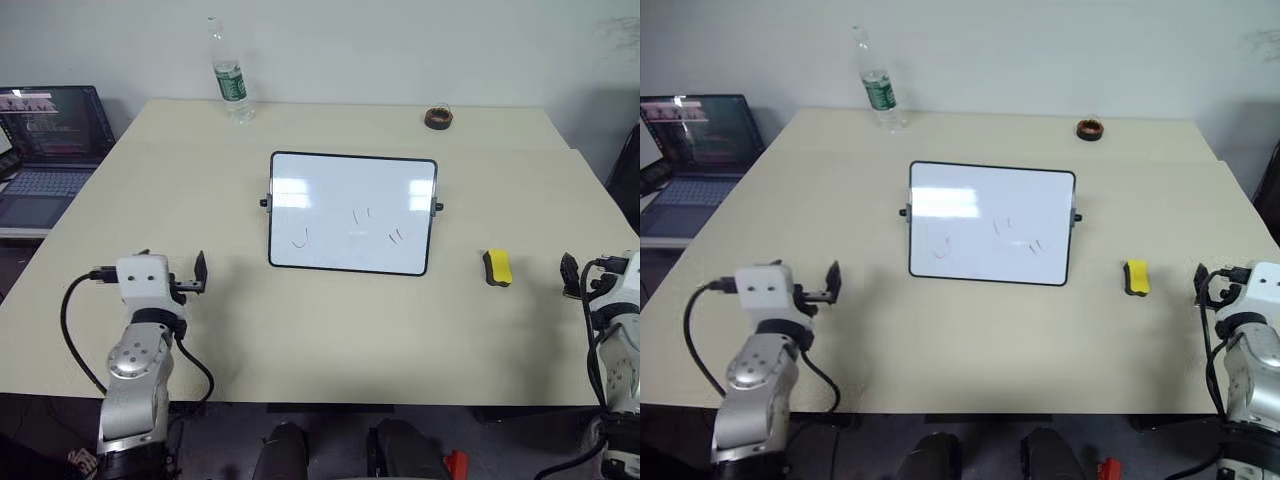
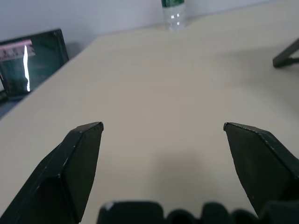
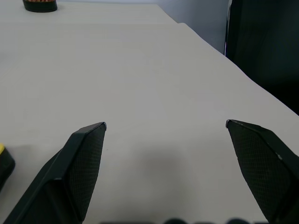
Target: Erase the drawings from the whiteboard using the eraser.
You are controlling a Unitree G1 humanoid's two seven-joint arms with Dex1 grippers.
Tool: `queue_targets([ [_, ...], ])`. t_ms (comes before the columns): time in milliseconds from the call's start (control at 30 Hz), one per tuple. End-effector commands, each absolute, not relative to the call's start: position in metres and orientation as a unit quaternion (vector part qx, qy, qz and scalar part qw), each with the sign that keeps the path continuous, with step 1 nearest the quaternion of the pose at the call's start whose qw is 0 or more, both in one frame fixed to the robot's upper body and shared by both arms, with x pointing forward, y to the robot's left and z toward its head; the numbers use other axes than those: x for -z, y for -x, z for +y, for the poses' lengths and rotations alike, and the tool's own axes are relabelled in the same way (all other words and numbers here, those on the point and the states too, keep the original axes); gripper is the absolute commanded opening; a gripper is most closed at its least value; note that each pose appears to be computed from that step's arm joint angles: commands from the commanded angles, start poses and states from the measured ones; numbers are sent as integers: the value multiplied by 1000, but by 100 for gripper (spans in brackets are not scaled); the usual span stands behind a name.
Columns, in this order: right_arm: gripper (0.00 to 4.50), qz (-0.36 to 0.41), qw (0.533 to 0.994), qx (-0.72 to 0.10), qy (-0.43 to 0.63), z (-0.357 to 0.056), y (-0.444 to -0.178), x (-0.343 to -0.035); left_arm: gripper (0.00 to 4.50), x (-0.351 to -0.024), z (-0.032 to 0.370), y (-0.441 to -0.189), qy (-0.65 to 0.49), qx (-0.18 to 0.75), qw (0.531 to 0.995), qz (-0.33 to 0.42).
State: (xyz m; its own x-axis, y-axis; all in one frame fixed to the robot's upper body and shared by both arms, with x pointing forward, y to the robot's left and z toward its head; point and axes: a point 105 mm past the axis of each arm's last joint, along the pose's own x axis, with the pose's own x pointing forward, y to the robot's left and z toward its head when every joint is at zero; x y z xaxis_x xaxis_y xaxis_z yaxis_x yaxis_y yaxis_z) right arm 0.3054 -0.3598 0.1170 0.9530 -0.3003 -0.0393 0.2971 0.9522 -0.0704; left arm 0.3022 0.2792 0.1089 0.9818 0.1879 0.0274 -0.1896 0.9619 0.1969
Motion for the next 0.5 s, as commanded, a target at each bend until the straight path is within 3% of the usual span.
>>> queue_targets([
  [33, 447, 0, 988, 148, 34, -357, -303, -134, 450, -125, 279, -300, -94, -101, 990, -36],
  [233, 447, -1, 997, 72, 21, -326, -303, -147, 450, -133, 264, -303, -101, -29, 994, -34],
  [500, 447, 24, 999, -26, -26, -264, -303, -154, 450, -185, 207, -313, -112, 226, 964, -88],
])
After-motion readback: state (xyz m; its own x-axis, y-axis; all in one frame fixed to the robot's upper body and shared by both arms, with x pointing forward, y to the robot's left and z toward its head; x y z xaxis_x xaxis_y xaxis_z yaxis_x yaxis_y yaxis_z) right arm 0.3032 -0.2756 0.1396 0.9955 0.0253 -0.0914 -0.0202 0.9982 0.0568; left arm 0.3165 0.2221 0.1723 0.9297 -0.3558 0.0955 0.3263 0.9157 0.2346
